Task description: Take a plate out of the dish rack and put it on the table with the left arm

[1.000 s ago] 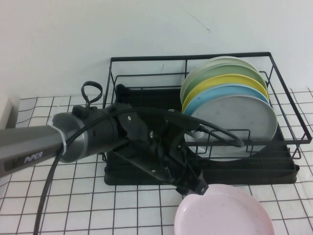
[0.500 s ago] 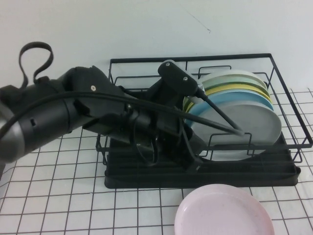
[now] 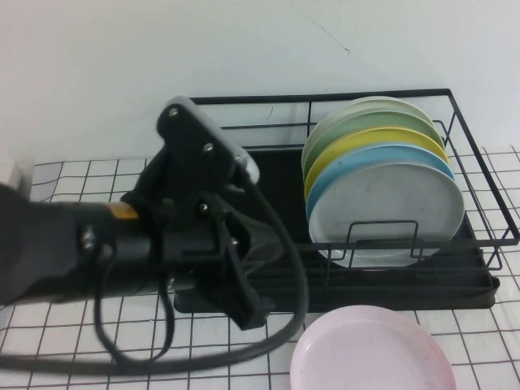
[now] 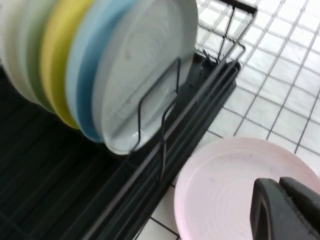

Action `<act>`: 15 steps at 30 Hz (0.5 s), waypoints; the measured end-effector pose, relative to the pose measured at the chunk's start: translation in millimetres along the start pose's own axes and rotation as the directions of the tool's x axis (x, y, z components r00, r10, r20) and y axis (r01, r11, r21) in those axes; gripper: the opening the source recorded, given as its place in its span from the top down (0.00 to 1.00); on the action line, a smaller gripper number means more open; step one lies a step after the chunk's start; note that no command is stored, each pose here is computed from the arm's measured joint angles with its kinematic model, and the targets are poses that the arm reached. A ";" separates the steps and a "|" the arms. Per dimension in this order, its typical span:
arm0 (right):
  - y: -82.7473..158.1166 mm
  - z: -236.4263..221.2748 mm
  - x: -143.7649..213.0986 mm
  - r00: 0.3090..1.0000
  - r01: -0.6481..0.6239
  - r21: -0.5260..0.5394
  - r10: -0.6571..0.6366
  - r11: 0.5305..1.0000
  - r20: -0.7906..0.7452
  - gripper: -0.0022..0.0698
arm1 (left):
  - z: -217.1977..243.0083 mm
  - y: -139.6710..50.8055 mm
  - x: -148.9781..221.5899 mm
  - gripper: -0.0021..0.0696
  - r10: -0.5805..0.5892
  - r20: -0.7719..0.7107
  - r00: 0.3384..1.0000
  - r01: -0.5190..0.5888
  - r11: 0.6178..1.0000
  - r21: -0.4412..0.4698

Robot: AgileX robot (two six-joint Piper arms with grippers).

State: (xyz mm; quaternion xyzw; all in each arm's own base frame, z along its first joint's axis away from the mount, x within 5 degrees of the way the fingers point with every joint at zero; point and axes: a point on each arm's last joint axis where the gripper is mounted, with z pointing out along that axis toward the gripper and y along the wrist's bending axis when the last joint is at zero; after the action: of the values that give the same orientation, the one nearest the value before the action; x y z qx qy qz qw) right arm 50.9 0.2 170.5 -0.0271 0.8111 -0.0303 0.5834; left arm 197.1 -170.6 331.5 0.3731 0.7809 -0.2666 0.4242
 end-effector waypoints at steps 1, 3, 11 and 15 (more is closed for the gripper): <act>0.0 0.0 0.0 1.000 0.000 0.000 0.000 1.000 0.000 0.97 | -7.0 -2.2 2.3 0.97 0.000 0.019 1.000 0.000 1.000 -0.009; 0.0 0.0 0.0 1.000 0.000 0.000 0.000 1.000 0.000 0.97 | -20.1 -6.8 7.0 0.97 -0.001 0.054 0.999 0.002 1.000 -0.021; 0.0 0.0 0.0 1.000 0.000 0.000 0.000 1.000 0.000 0.97 | -69.1 -23.0 43.0 0.97 0.009 0.196 0.981 0.009 0.996 -0.092; 0.0 0.0 0.0 1.000 0.000 0.000 0.000 1.000 0.000 0.97 | -88.5 -32.7 62.9 0.97 0.025 0.238 0.971 -0.003 0.996 -0.092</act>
State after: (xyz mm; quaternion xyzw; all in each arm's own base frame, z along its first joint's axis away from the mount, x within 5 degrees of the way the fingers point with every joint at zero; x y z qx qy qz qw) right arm 50.9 0.2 170.5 -0.0271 0.8111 -0.0303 0.5834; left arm 106.9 -102.3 324.7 0.3243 0.7328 -0.2705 0.5335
